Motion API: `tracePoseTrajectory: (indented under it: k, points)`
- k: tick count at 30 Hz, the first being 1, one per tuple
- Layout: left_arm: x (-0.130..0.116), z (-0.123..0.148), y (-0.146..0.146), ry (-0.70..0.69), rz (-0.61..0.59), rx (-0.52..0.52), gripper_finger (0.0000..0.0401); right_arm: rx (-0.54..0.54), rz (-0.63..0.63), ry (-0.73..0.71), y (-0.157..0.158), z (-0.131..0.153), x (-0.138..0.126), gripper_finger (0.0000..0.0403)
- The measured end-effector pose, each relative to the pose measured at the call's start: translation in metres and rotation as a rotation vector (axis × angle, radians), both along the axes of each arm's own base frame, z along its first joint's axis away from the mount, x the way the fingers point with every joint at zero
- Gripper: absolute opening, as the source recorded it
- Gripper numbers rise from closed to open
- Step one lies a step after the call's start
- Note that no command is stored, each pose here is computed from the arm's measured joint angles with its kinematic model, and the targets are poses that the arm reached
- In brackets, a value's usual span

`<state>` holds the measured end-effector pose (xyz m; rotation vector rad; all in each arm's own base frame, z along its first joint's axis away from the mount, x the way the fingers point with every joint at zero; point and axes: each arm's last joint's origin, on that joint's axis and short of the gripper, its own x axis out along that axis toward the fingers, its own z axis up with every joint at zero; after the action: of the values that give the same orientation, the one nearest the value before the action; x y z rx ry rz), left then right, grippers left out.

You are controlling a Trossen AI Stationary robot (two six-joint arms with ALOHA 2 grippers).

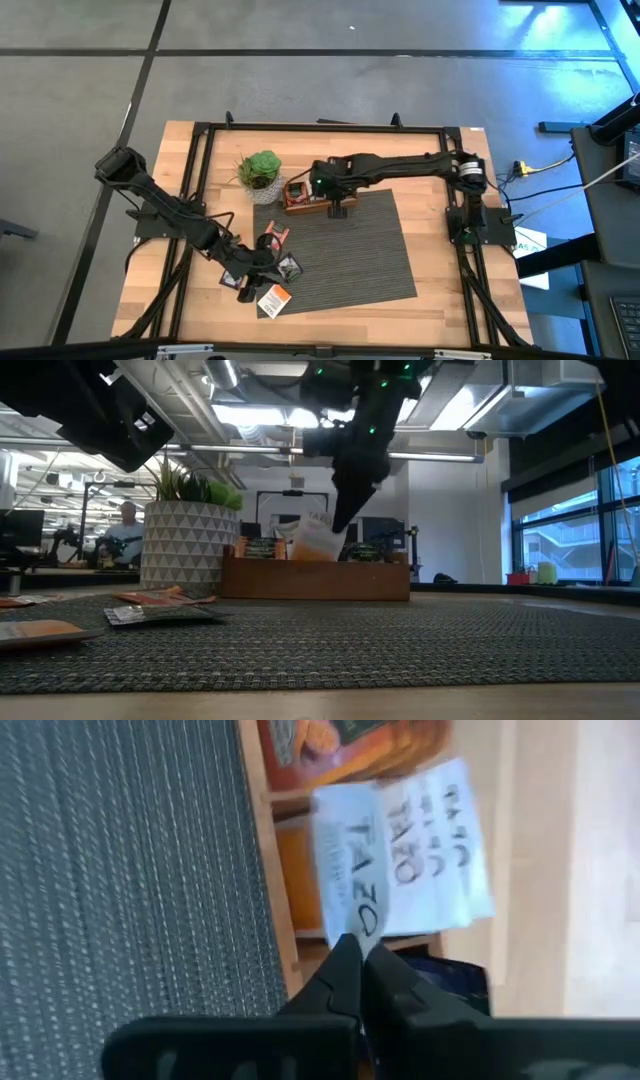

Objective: Pick & Place Tea
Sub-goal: Put the top white tea bag into the middle slot of the wooden organizer, then put the black tea bag into the right slot of the wooden organizer

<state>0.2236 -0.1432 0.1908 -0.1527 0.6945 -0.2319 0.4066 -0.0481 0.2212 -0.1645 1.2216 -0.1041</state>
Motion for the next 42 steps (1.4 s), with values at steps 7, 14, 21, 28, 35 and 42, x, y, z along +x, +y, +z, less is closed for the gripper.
tracePoseTrajectory:
  k: [7, 14, 21, 28, 35, 42]
  points:
    - [-0.001, -0.002, 0.001, 0.016, -0.002, 0.012, 0.0111, -0.039, 0.058, 0.018, -0.001, -0.007, 0.008, 0.0004]
    - [-0.001, -0.002, 0.001, 0.017, -0.001, 0.013, 0.0107, -0.122, 0.023, 0.066, -0.004, -0.006, 0.003, 0.0005]
    - [-0.001, -0.002, 0.001, 0.013, -0.009, 0.023, 0.0111, -0.124, 0.024, 0.051, -0.003, -0.005, 0.005, 0.0005]
    - [-0.001, -0.002, 0.001, 0.007, -0.022, 0.039, 0.0108, -0.104, 0.062, 0.028, -0.002, -0.005, 0.007, 0.0030]
    - [-0.001, -0.002, 0.001, 0.007, -0.022, 0.039, 0.0111, -0.190, -0.006, -0.050, -0.007, -0.001, 0.014, 0.0105]
    - [-0.001, -0.001, 0.000, 0.021, 0.017, -0.015, 0.0108, -0.220, -0.081, -0.076, -0.007, 0.007, 0.011, 0.0146]
